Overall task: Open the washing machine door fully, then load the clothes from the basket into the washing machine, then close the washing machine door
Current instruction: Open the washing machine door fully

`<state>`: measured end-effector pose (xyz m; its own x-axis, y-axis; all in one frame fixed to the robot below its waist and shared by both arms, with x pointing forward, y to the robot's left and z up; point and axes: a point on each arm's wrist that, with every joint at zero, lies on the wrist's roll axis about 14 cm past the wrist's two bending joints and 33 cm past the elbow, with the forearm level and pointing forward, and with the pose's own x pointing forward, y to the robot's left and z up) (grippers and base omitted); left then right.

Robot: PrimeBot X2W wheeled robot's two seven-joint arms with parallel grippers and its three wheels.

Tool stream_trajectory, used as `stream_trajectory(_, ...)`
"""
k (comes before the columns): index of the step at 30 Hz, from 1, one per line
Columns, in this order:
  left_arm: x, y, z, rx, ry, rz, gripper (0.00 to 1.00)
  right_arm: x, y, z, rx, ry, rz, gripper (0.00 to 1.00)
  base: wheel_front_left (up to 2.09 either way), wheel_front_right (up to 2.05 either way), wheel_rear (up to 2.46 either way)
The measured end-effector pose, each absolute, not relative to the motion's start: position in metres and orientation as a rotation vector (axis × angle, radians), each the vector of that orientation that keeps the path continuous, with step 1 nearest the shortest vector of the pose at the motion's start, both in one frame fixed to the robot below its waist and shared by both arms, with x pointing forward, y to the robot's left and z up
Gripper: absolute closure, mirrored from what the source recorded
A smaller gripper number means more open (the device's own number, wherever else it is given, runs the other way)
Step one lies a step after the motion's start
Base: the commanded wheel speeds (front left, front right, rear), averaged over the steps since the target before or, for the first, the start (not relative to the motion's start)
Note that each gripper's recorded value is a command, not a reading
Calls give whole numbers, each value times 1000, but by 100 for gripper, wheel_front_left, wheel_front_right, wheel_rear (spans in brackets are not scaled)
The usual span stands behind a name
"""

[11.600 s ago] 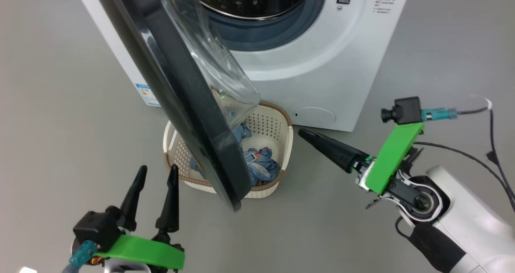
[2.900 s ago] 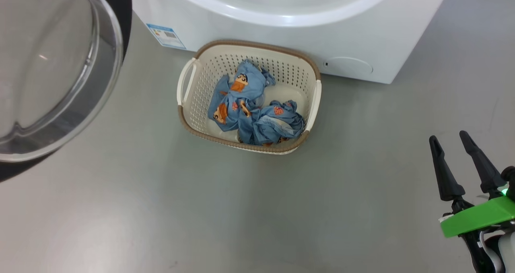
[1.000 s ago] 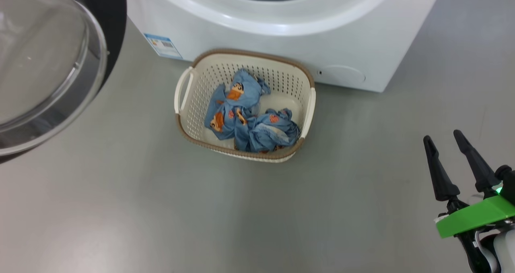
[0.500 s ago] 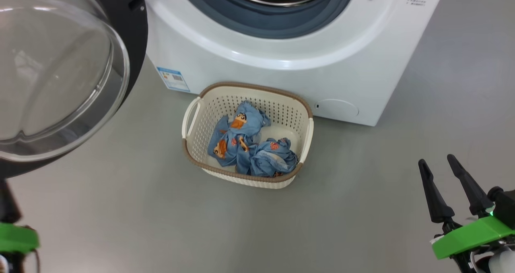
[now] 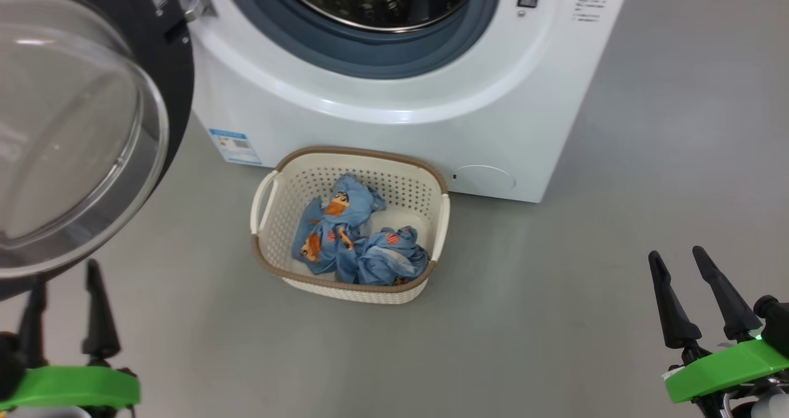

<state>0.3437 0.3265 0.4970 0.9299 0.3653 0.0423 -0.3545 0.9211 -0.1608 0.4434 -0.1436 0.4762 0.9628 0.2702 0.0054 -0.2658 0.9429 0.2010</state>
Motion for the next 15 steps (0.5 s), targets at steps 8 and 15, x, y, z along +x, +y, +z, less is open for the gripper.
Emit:
stream_trajectory(8,370,278,490,-190,-46,200,0,429,-170,475,203,23,194,0,0,0,0)
stream_trajectory(15,389,247,487,-203,-31,91,0,417,-192,476,202,22,128,0,0,0,0)
